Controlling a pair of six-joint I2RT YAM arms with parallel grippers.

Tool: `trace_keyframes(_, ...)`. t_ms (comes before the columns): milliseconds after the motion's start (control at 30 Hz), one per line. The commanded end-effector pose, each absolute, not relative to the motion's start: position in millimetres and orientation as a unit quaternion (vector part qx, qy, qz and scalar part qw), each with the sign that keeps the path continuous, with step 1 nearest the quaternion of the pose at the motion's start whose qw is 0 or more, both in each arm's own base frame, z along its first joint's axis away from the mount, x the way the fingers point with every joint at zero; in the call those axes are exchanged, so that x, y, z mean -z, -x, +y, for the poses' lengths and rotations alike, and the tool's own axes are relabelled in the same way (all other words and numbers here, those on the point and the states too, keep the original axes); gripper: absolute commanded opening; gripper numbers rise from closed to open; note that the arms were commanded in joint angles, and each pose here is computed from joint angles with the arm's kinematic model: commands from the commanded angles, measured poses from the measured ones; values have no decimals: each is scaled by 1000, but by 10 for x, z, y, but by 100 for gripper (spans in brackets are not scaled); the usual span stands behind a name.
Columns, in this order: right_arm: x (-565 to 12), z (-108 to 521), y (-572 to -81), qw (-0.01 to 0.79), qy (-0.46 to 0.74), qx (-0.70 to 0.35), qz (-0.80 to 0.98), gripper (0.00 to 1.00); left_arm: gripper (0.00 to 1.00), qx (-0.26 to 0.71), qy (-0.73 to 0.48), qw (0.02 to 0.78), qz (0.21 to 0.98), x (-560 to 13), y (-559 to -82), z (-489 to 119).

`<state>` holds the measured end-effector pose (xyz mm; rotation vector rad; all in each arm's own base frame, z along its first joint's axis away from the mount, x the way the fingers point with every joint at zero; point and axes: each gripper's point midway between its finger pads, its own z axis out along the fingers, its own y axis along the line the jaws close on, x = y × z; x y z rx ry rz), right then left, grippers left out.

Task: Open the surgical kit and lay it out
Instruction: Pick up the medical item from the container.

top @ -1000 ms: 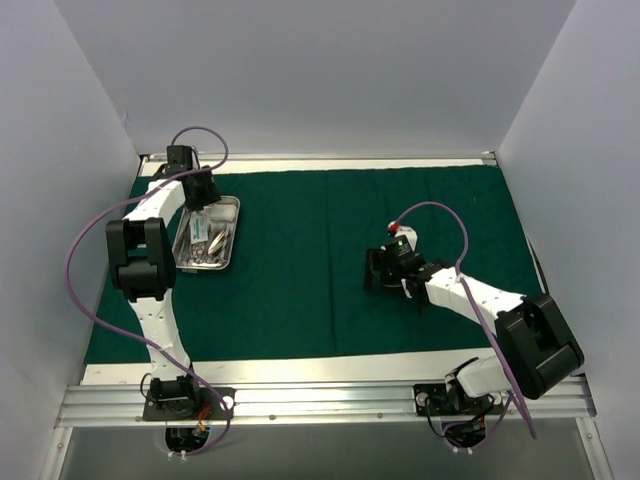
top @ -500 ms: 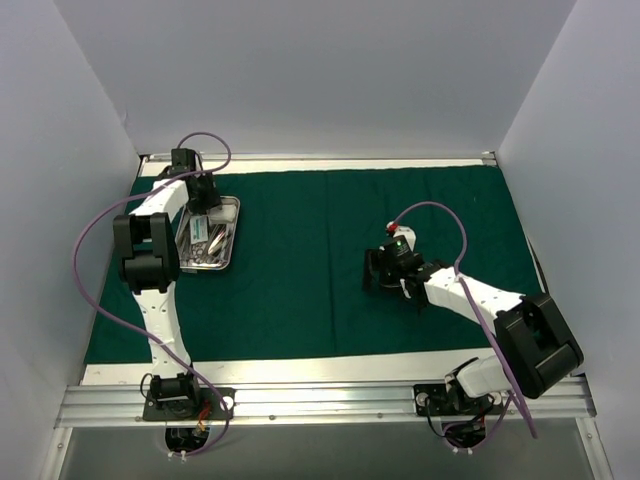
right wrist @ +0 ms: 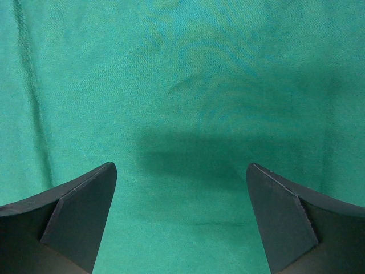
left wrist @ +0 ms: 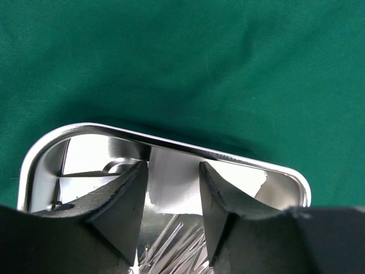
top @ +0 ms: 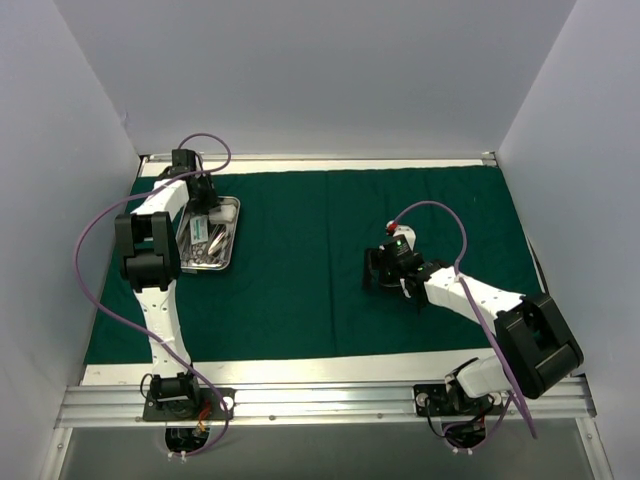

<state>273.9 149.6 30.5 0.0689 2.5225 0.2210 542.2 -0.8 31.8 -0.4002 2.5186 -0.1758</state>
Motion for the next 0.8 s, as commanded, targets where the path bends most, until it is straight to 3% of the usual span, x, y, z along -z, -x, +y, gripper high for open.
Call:
trace_keyframes(0, -416, 1546, -2796, 311, -26, -87, 946, 92, 48, 67, 148, 278, 947, -275, -5416, 11)
trace_keyframes(233, -430, 1547, -2799, 313, -25, -89, 945, 92, 45, 65, 152, 261, 951, -202, -5359, 1)
trace_keyframes(367, -426, 1543, -2794, 313, -24, -88, 945, 92, 29, 64, 154, 253, 953, -163, -5325, 1)
trace_keyframes(767, -435, 1539, -2794, 317, -23, -89, 944, 92, 5, 55, 159, 291, 942, -595, -5374, 60)
